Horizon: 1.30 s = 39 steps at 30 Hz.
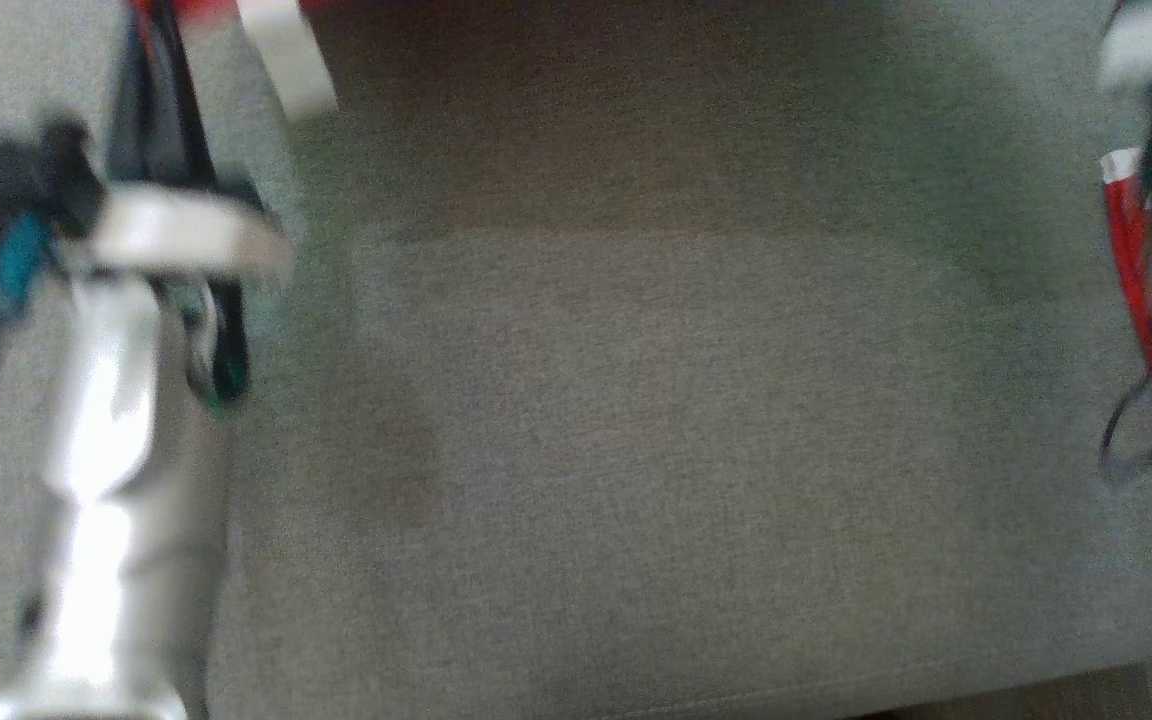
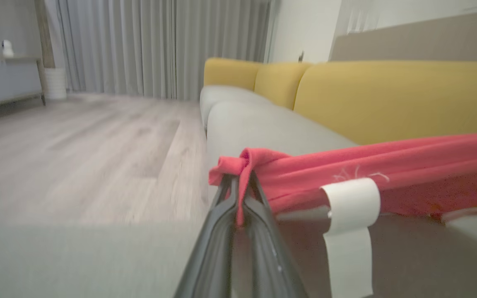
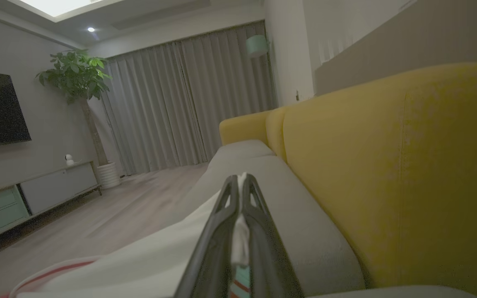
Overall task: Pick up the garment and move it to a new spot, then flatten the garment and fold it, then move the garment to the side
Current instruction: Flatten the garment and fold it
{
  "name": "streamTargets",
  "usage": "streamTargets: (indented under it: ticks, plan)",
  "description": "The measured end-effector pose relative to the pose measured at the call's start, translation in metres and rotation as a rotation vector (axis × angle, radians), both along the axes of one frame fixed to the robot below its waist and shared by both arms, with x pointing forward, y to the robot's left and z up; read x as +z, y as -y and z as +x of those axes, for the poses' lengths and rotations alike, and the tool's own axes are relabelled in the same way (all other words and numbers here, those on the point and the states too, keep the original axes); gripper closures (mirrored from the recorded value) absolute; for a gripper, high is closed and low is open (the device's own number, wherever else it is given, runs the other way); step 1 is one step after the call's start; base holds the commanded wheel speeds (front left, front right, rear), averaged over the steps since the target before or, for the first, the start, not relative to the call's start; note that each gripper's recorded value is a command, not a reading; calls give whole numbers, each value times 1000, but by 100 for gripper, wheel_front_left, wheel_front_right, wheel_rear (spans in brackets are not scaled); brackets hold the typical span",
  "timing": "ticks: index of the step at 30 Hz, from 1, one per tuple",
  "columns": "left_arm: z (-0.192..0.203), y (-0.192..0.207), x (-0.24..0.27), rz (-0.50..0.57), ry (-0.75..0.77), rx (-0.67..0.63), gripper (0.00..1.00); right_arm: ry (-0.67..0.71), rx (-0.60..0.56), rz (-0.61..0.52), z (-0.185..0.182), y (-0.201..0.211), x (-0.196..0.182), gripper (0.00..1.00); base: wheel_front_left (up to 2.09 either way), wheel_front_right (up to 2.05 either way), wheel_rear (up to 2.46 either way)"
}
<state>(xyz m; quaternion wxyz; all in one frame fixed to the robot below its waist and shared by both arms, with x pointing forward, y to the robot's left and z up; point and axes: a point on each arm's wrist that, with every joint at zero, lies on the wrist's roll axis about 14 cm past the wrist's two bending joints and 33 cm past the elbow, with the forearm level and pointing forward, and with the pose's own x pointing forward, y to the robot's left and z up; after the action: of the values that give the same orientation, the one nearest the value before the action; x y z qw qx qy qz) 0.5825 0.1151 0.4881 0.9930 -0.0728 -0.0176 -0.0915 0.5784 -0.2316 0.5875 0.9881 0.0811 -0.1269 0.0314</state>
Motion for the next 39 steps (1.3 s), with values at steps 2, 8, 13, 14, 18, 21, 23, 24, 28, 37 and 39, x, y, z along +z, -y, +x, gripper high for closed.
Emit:
streamTargets:
  ticks: [2,8,13,14,18,21,23,24,28,37,39]
  plan:
    - [-23,-1,-38,-29,-105,15,100,-114,5,31,-21,0,-46,100,0,0,0]
    - [-85,0,-97,-80,-289,25,100,-374,-15,148,-98,-1,-141,100,0,0,0]
    - [-118,-5,-108,-92,-339,36,100,-451,-7,226,-141,-13,-164,100,0,0,0]
    - [-126,-6,-110,-96,-350,38,100,-455,-15,257,-147,-14,-166,100,0,0,0]
    - [-159,-5,-117,-98,-393,21,100,-480,-42,353,-176,-18,-174,100,0,0,0]
    - [-179,-6,-119,-130,-417,31,100,-512,-33,366,-199,-25,-182,100,0,0,0]
    - [-191,-7,-119,-137,-424,32,100,-520,-29,373,-210,-28,-183,100,0,0,0]
    - [-191,-7,-119,-137,-424,32,100,-520,-29,373,-210,-28,-183,100,0,0,0]
    - [-215,-10,-120,-161,-444,46,100,-538,-16,380,-233,-34,-187,100,0,0,0]
    - [-235,-10,-113,-175,-426,41,100,-549,-20,420,-262,-36,-190,100,0,0,0]
    - [-231,-9,-110,-165,-410,33,100,-533,-14,424,-255,-37,-186,100,0,0,0]
